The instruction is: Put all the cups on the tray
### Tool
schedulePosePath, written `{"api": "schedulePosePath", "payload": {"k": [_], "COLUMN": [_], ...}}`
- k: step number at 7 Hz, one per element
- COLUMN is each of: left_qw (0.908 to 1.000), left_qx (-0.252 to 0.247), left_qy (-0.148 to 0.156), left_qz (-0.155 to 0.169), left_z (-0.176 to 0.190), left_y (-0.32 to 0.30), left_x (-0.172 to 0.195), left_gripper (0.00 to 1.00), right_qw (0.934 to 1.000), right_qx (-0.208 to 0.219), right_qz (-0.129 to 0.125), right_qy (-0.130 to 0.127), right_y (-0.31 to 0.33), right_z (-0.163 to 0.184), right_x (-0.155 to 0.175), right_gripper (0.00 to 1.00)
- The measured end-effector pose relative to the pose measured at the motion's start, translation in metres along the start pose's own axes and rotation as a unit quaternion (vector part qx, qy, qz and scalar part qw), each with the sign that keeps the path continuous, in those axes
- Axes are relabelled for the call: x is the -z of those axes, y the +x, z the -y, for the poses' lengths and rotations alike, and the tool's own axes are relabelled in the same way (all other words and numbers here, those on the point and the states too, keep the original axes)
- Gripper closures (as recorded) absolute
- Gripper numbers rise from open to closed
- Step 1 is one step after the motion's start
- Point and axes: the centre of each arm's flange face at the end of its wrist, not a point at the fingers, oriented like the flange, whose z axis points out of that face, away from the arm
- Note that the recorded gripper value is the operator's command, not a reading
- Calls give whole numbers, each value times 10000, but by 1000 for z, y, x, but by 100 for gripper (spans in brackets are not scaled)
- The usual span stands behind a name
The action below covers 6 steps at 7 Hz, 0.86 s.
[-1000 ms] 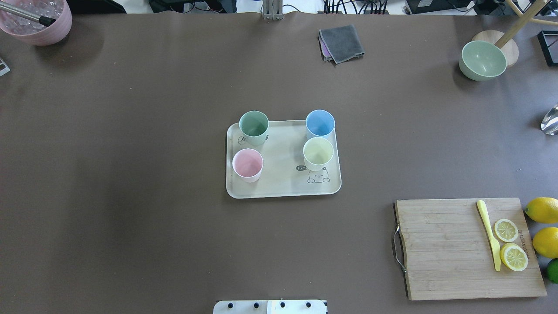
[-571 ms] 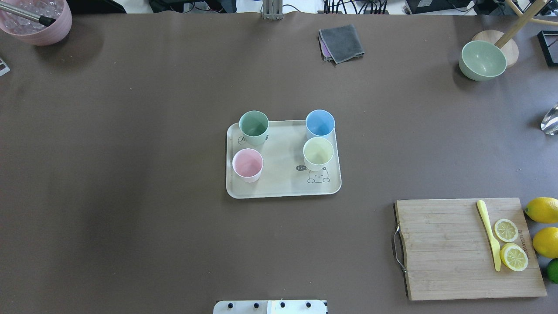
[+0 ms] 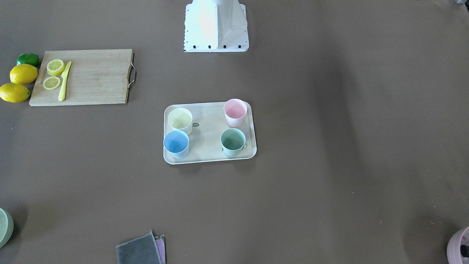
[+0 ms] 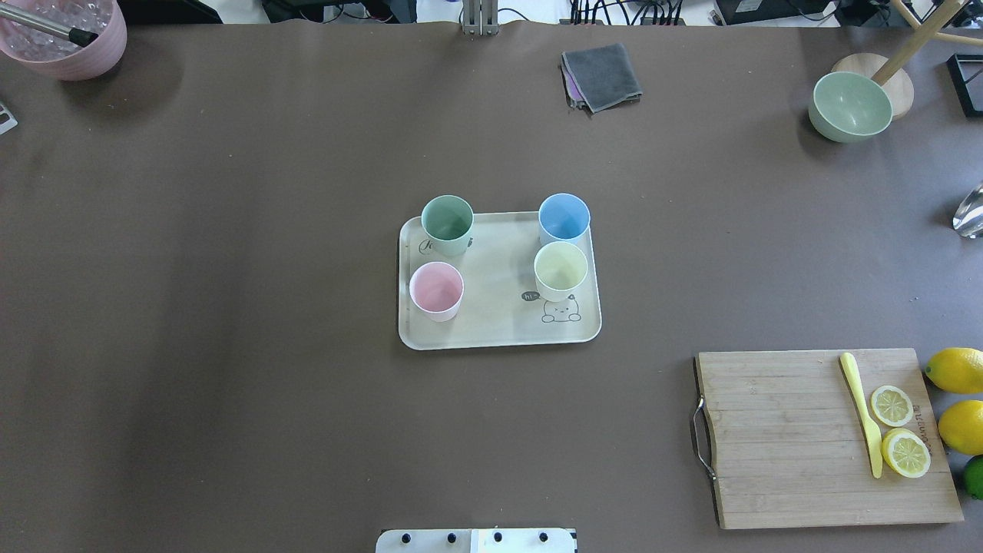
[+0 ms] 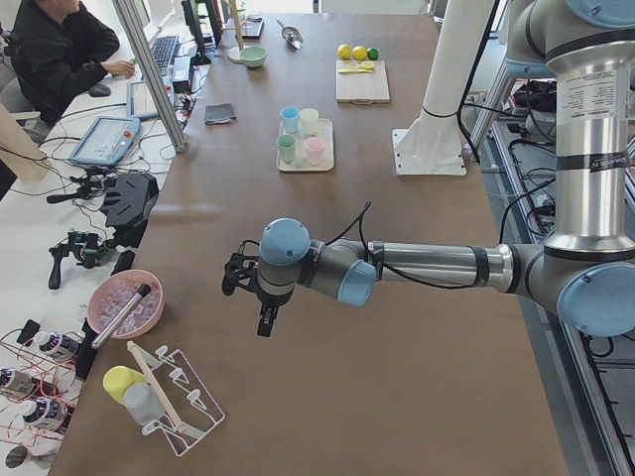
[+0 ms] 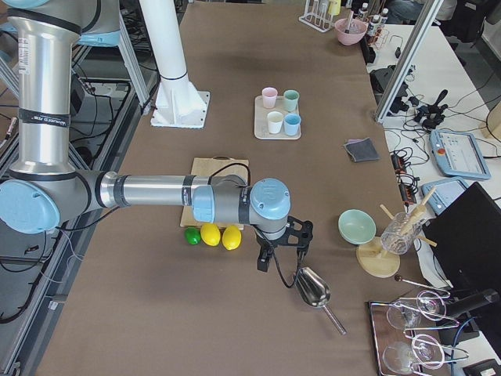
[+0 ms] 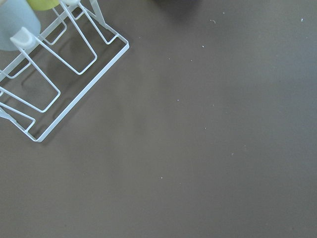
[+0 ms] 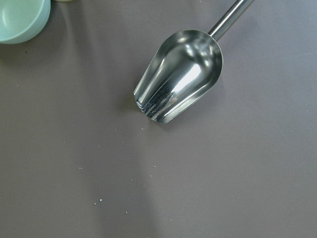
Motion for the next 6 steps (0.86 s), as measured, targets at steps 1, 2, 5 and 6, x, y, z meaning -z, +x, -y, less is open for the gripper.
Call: {"api": "schedulePosePath", "payload": {"k": [1, 2, 5, 6], "left_qw": [10000, 10000, 9990, 9987], "left_qx": [-15, 29, 386, 422], "left_qy": [5, -7, 38, 44], "left_qz": [9, 19, 232, 274], "left_z": [5, 13, 31, 32], "left_y": [2, 6, 16, 16], "left_x": [2, 5, 11, 11], "left_gripper": [2, 2, 2, 2], "right_qw": [10000, 10000, 10000, 9999], "right_qx": [16, 16, 70, 93], "right_qz": [-54, -52, -39, -45], "right_qy": [22, 26, -12, -26], "right_y": [-1, -2, -9, -11], "right_z": [2, 2, 3, 3], "right_x": [1, 2, -2, -3], "right_gripper": [0, 0, 0, 0]}}
